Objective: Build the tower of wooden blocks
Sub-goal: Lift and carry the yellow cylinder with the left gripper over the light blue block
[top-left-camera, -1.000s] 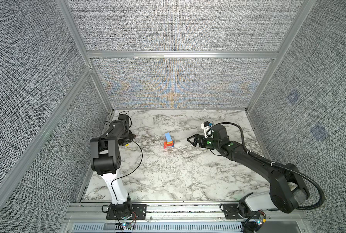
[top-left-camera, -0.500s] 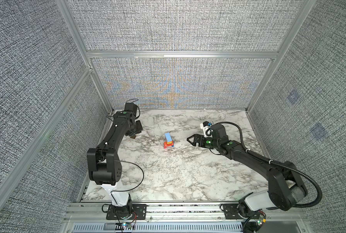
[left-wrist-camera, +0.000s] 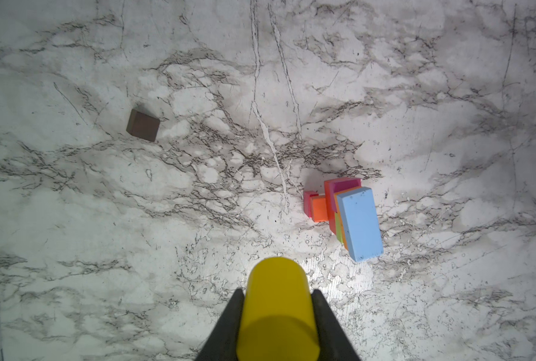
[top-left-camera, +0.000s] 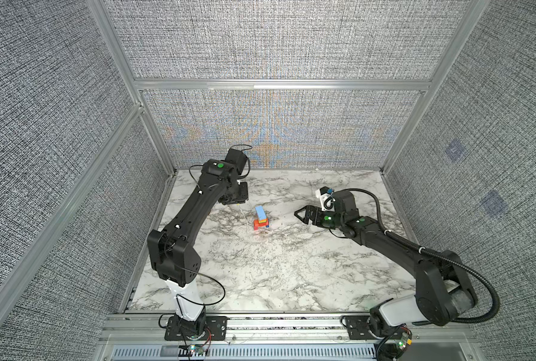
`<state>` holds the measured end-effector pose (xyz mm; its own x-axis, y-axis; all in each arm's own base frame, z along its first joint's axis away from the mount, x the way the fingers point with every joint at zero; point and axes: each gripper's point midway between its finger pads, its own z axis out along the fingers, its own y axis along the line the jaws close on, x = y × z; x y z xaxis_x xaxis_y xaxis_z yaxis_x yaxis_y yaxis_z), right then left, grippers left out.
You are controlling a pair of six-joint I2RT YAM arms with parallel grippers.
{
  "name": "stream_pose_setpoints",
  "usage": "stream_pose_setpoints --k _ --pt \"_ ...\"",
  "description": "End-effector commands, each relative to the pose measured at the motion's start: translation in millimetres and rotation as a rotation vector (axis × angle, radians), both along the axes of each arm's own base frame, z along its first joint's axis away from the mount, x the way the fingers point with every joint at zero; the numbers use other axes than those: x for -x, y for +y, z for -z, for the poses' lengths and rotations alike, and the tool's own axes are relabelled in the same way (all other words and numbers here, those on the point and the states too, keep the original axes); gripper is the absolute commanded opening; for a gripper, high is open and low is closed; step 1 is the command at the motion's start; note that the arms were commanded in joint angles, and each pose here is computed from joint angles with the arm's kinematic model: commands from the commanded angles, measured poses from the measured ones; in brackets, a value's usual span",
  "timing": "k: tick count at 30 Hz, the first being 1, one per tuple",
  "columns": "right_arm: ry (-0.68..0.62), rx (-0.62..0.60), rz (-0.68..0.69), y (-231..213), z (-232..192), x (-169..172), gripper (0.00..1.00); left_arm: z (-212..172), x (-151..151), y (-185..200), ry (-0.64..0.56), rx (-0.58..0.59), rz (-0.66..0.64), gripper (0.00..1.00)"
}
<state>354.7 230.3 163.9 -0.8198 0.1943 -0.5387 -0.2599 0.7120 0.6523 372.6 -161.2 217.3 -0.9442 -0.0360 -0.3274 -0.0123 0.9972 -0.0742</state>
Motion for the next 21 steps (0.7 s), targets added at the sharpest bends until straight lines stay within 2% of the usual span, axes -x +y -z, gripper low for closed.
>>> stream_pose_setpoints --k 1,12,21 --pt "0.003 -0.014 -0.01 1.0 -1.0 1.1 0.99 0.2 10.1 -4.4 0.027 -0.047 -0.017 0.33" --pt "0.012 -0.02 -0.014 1.3 0.4 1.2 0.99 12.4 12.0 -58.9 0.054 -0.048 0.084 0.33" --pt "0.029 -0.037 -0.021 4.0 4.6 0.2 0.99 28.4 4.1 -73.4 0.083 -0.05 0.104 0.33"
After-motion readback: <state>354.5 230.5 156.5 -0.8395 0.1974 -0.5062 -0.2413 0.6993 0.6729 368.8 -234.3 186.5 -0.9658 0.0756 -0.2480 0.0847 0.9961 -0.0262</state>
